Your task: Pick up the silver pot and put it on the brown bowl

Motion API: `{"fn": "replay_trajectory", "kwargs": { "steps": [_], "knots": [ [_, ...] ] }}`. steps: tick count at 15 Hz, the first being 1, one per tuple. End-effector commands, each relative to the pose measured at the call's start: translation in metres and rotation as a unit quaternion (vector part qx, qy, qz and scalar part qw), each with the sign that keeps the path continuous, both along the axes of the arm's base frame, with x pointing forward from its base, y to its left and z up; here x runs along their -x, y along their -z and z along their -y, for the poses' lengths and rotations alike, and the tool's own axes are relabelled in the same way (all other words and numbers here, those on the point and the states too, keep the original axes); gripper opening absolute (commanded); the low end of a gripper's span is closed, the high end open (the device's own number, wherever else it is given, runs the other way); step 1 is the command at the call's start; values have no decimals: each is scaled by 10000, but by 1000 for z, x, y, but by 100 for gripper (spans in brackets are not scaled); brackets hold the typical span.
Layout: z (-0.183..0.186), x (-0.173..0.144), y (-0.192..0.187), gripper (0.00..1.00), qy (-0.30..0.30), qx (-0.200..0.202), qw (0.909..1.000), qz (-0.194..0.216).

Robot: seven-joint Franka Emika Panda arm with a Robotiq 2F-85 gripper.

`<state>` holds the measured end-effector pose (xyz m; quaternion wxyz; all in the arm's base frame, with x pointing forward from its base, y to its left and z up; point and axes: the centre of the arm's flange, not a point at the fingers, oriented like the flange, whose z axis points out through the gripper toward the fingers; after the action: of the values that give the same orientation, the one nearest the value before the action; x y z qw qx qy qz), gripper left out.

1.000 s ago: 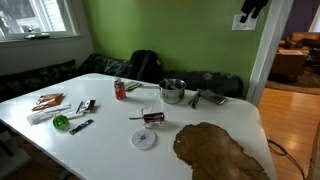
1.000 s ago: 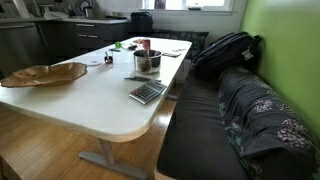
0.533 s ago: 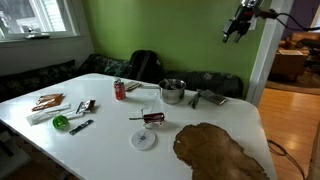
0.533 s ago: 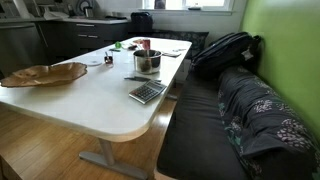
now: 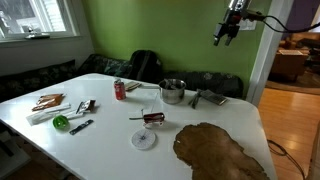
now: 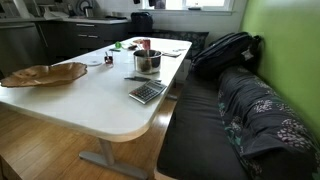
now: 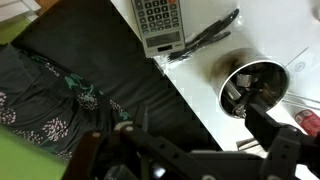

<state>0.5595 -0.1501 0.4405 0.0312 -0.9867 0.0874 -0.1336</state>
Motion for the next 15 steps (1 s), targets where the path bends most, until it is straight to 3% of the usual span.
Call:
{"fn": "replay_trajectory", "kwargs": {
  "steps": [1, 5, 10, 11, 15],
  "knots": [
    [-15, -45, 57, 100, 528, -171, 9985, -29],
    [-42, -97, 126, 100, 1065, -203, 9940, -129],
    [-86, -151, 195, 100, 1244, -264, 9918, -88],
    [-78, -116, 179, 100, 1127, -266, 9932, -111],
    [-82, -124, 185, 100, 1121, -272, 9933, -95]
  ]
}}
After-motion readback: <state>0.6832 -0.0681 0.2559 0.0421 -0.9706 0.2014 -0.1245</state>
